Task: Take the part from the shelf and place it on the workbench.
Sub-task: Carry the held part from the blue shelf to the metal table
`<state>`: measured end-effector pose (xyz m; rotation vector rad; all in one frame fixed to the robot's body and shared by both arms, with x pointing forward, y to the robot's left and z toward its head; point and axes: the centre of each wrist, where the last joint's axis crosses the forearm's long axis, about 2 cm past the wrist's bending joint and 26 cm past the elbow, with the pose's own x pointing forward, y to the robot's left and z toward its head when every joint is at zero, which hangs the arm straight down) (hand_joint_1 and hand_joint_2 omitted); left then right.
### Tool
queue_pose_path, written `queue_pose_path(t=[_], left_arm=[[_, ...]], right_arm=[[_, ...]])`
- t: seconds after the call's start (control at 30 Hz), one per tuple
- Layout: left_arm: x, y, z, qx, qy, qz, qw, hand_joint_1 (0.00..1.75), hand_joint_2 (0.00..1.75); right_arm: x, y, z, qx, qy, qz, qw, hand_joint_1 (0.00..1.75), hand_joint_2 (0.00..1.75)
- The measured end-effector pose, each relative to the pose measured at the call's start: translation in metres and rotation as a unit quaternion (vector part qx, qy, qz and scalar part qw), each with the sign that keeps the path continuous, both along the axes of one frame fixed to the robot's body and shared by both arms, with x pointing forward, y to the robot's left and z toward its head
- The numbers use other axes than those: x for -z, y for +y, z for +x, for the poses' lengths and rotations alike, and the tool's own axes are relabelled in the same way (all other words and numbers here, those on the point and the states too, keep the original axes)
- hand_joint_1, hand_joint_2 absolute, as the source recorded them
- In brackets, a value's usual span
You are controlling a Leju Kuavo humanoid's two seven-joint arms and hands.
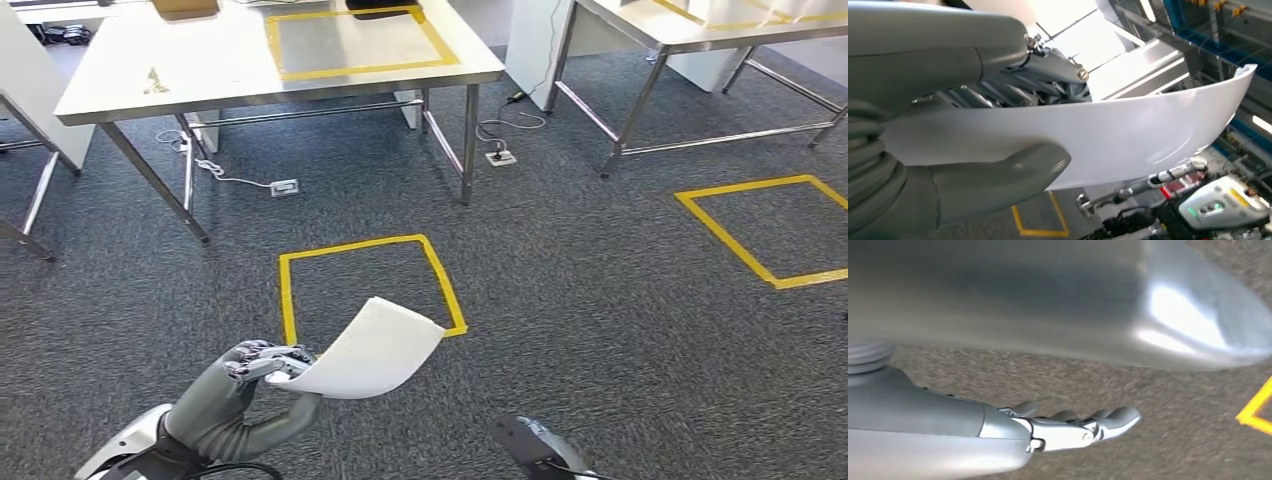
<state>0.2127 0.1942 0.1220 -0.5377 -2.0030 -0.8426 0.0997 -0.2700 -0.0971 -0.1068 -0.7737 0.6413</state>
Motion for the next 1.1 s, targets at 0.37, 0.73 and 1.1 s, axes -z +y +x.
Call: queue_pose_path(t=[0.37, 0.73, 1.1], left_arm=[[0.005, 0.002, 0.001, -0.003, 0.009, 0.003, 1.000, 1.75, 1.75], [0.005, 0.000, 0.002, -0.004, 0.013, 0.002, 1.000, 1.75, 1.75], [0.004, -0.003, 0.002, -0.004, 0.018, 0.004, 1.000, 1.75, 1.75]], right_arm=[[-0.003, 0.003, 0.011, -0.012, -0.001, 0.004, 1.000, 0.00, 0.00], [-0.002, 0.003, 0.009, -0.004, -0.002, 0.004, 1.000, 0.00, 0.00], [-0.001, 0.002, 0.005, 0.012, 0.001, 0.006, 1.000, 0.00, 0.00]])
